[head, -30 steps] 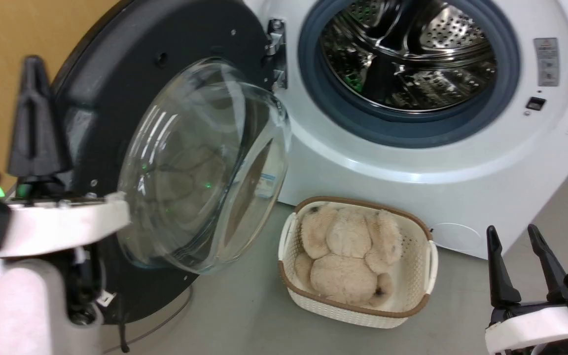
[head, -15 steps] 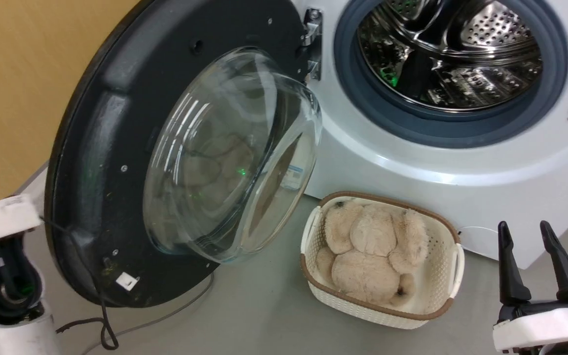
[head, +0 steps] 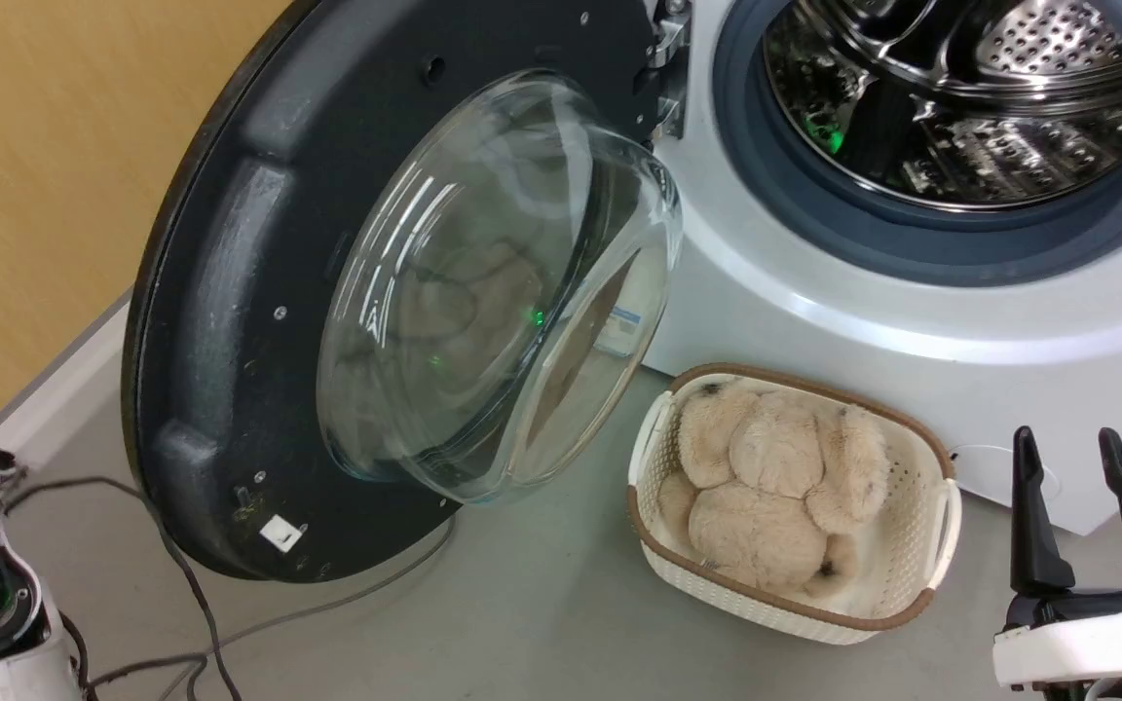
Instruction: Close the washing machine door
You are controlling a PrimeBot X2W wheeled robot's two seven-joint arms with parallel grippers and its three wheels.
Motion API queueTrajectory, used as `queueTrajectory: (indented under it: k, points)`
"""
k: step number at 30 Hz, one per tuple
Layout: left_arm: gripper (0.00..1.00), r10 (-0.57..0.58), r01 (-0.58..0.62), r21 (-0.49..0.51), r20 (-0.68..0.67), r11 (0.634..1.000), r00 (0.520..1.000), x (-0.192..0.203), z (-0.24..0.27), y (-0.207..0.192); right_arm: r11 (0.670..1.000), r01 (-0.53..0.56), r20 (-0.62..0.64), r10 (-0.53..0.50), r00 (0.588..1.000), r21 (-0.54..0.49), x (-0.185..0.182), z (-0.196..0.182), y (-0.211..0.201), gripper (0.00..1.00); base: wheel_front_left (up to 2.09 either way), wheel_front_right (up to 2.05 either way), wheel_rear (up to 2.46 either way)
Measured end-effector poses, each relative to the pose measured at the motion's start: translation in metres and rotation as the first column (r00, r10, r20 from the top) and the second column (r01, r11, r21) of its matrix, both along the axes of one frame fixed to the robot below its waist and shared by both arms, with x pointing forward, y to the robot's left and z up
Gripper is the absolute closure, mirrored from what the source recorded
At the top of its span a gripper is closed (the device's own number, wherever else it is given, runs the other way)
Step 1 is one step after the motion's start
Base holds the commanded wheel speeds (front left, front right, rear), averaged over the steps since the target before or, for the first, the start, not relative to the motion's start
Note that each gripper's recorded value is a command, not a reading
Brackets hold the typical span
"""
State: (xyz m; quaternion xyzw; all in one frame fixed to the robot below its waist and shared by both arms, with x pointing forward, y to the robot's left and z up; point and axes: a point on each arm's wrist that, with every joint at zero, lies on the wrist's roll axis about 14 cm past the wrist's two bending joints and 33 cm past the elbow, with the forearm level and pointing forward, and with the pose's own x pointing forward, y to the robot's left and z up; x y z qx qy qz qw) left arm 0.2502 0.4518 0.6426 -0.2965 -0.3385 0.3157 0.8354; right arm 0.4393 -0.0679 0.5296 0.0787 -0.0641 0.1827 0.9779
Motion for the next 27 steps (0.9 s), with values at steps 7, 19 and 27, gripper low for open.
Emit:
queueTrajectory:
  k: [7,19,27]
  points:
    - [1.00,-0.061,0.057,-0.203,-0.011,0.978,0.998,-0.001,-0.047,0.010,1.000,-0.014,-0.001,0.014,1.000,0.015,0.005,-0.004,0.006,0.00,0.00,0.00,0.00]
    - [1.00,-0.289,0.269,-0.554,0.053,0.788,0.956,0.017,-0.122,-0.015,0.999,-0.027,0.012,0.027,1.000,0.042,0.016,-0.007,0.015,0.00,0.00,0.00,0.00]
    - [1.00,-0.421,0.386,-0.657,0.114,0.647,0.900,0.019,-0.149,-0.048,0.997,-0.037,0.016,0.036,0.999,0.065,0.021,-0.010,0.020,0.00,0.00,0.00,0.00]
